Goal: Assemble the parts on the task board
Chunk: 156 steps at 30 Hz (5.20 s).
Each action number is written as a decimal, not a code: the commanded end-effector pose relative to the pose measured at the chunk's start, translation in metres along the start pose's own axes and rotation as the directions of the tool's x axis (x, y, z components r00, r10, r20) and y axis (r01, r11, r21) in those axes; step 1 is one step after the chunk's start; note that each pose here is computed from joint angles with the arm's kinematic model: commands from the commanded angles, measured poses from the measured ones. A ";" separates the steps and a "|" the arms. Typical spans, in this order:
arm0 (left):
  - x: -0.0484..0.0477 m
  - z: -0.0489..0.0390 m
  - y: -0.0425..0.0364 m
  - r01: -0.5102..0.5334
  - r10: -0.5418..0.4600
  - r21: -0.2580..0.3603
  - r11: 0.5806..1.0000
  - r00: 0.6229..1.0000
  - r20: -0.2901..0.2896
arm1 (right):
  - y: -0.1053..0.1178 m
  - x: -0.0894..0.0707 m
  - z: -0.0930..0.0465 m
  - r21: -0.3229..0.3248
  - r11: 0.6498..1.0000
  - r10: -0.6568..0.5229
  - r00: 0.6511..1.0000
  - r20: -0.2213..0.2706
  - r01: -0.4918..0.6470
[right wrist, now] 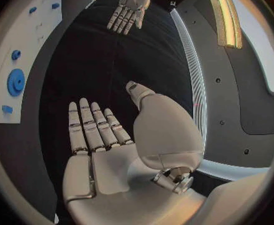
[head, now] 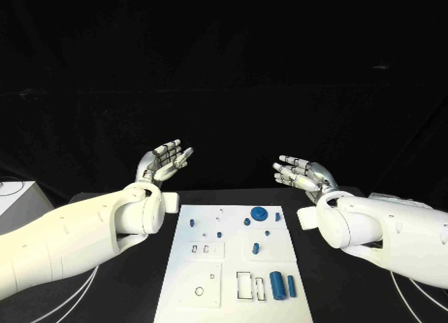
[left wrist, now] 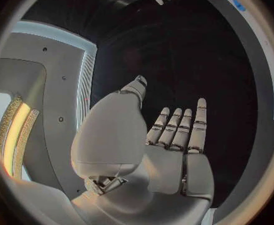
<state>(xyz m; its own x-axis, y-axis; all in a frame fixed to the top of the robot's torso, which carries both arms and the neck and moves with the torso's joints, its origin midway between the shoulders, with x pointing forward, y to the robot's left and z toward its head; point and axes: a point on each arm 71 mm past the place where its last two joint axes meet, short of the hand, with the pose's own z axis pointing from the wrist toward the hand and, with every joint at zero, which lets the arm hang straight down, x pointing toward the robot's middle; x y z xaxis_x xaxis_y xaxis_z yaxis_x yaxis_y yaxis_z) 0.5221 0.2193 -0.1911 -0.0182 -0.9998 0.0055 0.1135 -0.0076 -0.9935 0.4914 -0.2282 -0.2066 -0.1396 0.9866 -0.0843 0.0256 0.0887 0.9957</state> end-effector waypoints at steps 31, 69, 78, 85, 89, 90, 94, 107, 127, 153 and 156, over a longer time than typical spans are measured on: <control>0.0034 -0.0500 -0.0337 0.119 -0.113 0.004 0.993 0.952 -0.286 | 0.052 0.011 0.011 -0.404 0.361 -0.929 0.363 -0.075 0.841; 0.0071 -0.0624 -0.0368 0.123 -0.131 -0.044 0.991 0.914 -0.383 | 0.027 0.027 0.017 -0.320 0.259 -0.966 0.248 -0.078 0.911; 0.0073 -0.0629 -0.0367 0.123 -0.133 -0.050 0.991 0.912 -0.387 | 0.019 0.032 0.017 -0.316 0.235 -0.971 0.207 -0.121 0.919; 0.0069 -0.0631 -0.0366 0.122 -0.133 -0.053 0.991 0.912 -0.388 | 0.015 0.035 0.015 -0.321 0.228 -0.972 0.195 -0.132 0.919; 0.0066 -0.0631 -0.0365 0.121 -0.133 -0.054 0.991 0.913 -0.387 | 0.015 0.036 0.014 -0.322 0.225 -0.972 0.190 -0.134 0.920; 0.0065 -0.0631 -0.0365 0.121 -0.133 -0.054 0.991 0.913 -0.387 | 0.015 0.037 0.014 -0.322 0.224 -0.973 0.190 -0.134 0.920; 0.0062 -0.0631 -0.0363 0.120 -0.132 -0.056 0.991 0.913 -0.386 | 0.015 0.037 0.014 -0.321 0.220 -0.974 0.188 -0.129 0.921; 0.0050 -0.0626 -0.0357 0.116 -0.130 -0.060 0.991 0.915 -0.381 | 0.021 0.038 0.013 -0.319 0.229 -0.973 0.222 -0.061 0.919; 0.0034 -0.0614 -0.0343 0.108 -0.126 -0.069 0.992 0.918 -0.375 | 0.048 0.045 0.010 -0.286 0.258 -0.949 0.297 0.101 0.923; 0.0077 -0.0627 -0.0347 0.112 -0.133 -0.077 0.991 0.913 -0.386 | 0.056 0.088 0.029 -0.275 0.242 -0.946 0.289 0.145 0.930; 0.0080 -0.0627 -0.0347 0.112 -0.133 -0.078 0.991 0.913 -0.386 | 0.056 0.090 0.030 -0.277 0.241 -0.945 0.290 0.150 0.930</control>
<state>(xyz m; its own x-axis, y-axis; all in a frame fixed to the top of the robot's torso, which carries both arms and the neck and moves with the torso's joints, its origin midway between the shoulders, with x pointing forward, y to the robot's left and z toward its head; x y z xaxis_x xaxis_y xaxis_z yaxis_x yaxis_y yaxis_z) 0.4564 0.2160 -0.1657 -0.3951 -0.9143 0.0888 0.0291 -0.1091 -0.9936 0.5095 -0.1308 -0.1600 0.0634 0.2290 -0.9714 -0.4033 0.8962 0.1849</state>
